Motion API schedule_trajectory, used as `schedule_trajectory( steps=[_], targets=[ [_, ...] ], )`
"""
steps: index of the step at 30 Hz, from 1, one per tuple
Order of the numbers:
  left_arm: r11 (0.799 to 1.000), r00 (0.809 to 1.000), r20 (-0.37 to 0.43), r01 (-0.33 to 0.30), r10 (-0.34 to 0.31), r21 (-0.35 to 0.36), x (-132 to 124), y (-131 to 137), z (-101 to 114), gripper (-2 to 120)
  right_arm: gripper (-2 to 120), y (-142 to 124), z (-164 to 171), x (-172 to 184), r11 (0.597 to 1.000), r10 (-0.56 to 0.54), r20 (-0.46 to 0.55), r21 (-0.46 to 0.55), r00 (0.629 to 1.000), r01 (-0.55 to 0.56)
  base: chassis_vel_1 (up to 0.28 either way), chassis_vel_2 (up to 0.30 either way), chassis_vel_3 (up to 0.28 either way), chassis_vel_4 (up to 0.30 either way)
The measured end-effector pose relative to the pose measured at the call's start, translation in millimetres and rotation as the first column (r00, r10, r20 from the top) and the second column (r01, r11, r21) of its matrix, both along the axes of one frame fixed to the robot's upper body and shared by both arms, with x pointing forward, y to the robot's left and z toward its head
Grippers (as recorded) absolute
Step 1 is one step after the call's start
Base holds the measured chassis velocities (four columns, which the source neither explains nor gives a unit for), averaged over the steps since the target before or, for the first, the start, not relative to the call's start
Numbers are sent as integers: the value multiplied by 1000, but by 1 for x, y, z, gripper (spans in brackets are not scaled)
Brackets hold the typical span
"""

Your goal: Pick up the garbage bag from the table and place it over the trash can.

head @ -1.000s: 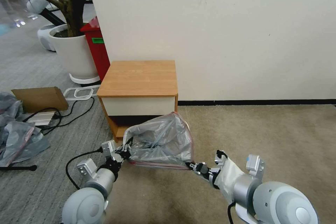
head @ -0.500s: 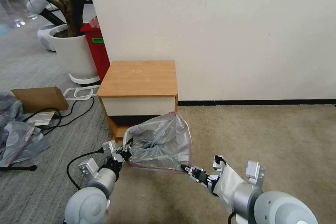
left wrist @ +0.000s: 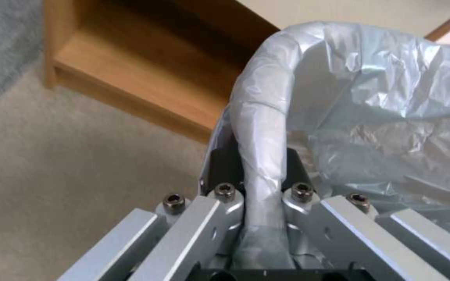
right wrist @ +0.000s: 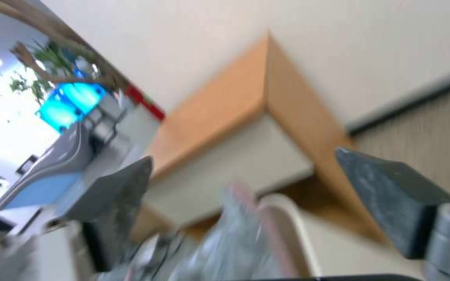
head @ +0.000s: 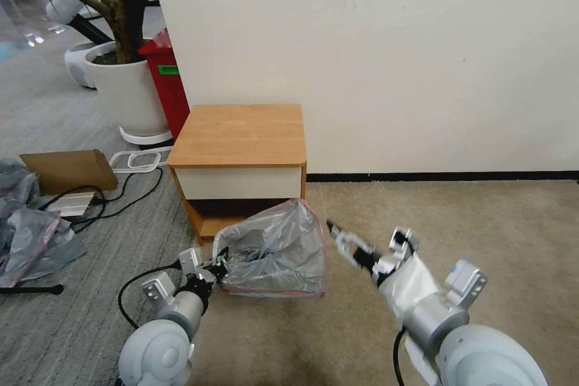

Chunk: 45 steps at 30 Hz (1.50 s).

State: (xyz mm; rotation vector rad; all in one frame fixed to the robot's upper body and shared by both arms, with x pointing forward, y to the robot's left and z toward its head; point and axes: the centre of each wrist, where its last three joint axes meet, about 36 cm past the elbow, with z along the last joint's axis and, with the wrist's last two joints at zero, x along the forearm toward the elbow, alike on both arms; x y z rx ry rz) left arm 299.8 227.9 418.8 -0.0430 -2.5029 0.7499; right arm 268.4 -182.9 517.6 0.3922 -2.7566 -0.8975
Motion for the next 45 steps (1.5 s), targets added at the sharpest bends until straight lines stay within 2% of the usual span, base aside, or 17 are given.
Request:
schedule_trajectory(
  steps=[2, 3, 9, 31, 45],
  targets=[
    [1000, 1000, -1, 0, 0, -3, 0, -1, 0, 4, 97, 1, -4, 1, 1000, -4, 14, -10, 1000, 4, 0, 0, 0, 0],
    [1000, 1000, -3, 4, -4, -14, 1, -5, 1, 4, 99, 5, -19, 7, 999, -12, 46, -40, 999, 14, 0, 0, 0, 0],
    [999, 1000, -1, 18, -18, -30, 1, -12, 5, 4, 100, 15, -46, 16, 995, -61, 60, -80, 996, 66, 0, 0, 0, 0],
    [998, 999, -14, 38, -39, -52, 5, -23, 8, 4, 97, 30, -59, 11, 995, -94, 13, -41, 995, 95, 0, 0, 0, 0],
    [996, 999, -25, 38, -40, -80, 6, -29, 9, 4, 65, 32, -61, 10, 995, -94, 9, -41, 995, 95, 0, 0, 0, 0]
  ],
)
